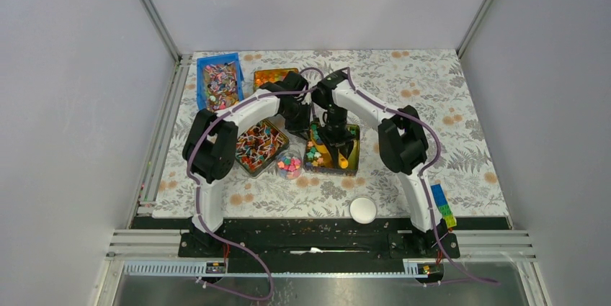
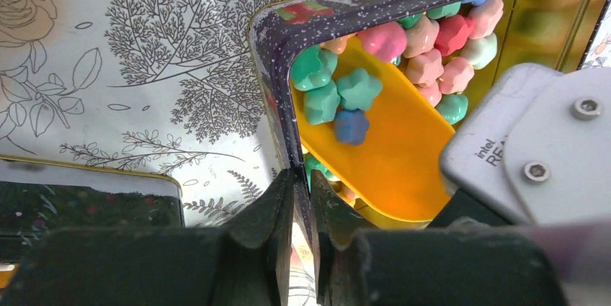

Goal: Pack the candies
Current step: Scoop the fake candies from the storage box.

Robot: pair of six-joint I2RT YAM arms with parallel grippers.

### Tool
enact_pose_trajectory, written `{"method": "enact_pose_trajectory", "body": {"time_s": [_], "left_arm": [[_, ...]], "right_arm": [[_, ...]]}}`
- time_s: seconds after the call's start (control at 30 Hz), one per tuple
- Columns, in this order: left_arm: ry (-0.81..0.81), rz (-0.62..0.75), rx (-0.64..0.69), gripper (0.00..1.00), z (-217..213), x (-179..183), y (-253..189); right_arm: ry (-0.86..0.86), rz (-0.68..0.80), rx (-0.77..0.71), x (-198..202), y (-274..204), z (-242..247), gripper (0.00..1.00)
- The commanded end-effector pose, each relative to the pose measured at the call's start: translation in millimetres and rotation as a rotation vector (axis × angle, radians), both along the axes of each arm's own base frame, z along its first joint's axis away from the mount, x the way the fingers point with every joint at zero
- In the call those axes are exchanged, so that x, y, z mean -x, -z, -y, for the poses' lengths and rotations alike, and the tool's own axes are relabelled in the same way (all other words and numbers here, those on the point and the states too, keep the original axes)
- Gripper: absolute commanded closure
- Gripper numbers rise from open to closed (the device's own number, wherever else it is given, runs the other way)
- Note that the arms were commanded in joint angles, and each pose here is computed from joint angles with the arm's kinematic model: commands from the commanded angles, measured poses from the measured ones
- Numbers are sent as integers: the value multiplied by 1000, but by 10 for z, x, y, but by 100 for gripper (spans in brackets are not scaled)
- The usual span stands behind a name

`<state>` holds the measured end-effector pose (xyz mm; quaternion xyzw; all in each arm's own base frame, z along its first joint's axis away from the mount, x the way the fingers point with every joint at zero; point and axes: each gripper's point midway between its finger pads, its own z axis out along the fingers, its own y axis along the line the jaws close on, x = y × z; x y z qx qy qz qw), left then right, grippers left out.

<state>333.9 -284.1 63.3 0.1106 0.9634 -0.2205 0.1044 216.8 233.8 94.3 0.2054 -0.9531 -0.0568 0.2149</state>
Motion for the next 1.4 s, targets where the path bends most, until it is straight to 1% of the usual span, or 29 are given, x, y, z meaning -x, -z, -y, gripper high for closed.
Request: {"method": "enact_pose_trajectory", "body": {"time_s": [0.0,0.13,0.27,0.3,0.37,0.4,0.47,0.5,0.8,0.93,1.03,1.13,1.37], "left_arm": [[28,49,33,88,117,-97,-122],[28,61,33,87,117,-109,-158],[19,74,32,81,101,-122,-205],[16,78,34,77,103,-127,-220],[9,85,40,67,105,-138,-264],[4,89,45,63,105,-146,-285],[-10,105,58,57,101,-177,-360],[-21,110,64,55,95,-194,-396],[-158,143,145,51,-132,-320,-656],[-203,171,159,44,-267,-347,-767],[-224,188,165,39,-337,-336,-833],[-237,207,175,36,-393,-304,-905],[-258,227,164,33,-557,-154,-913]], "right_arm": [[-25,1,22,-5,22,6,100],[-43,40,18,13,172,87,100],[-59,80,-6,83,184,162,100],[-65,91,-13,95,188,174,100],[-73,109,-21,112,206,209,100],[-77,118,-26,110,211,213,100],[-84,125,-32,113,207,220,100],[-83,126,-36,116,199,220,100],[-106,171,-70,131,265,254,100],[-117,182,-66,165,294,312,100],[-124,195,-68,184,274,340,100],[-127,211,-71,202,237,363,100],[-137,251,-74,271,103,402,100]]}}
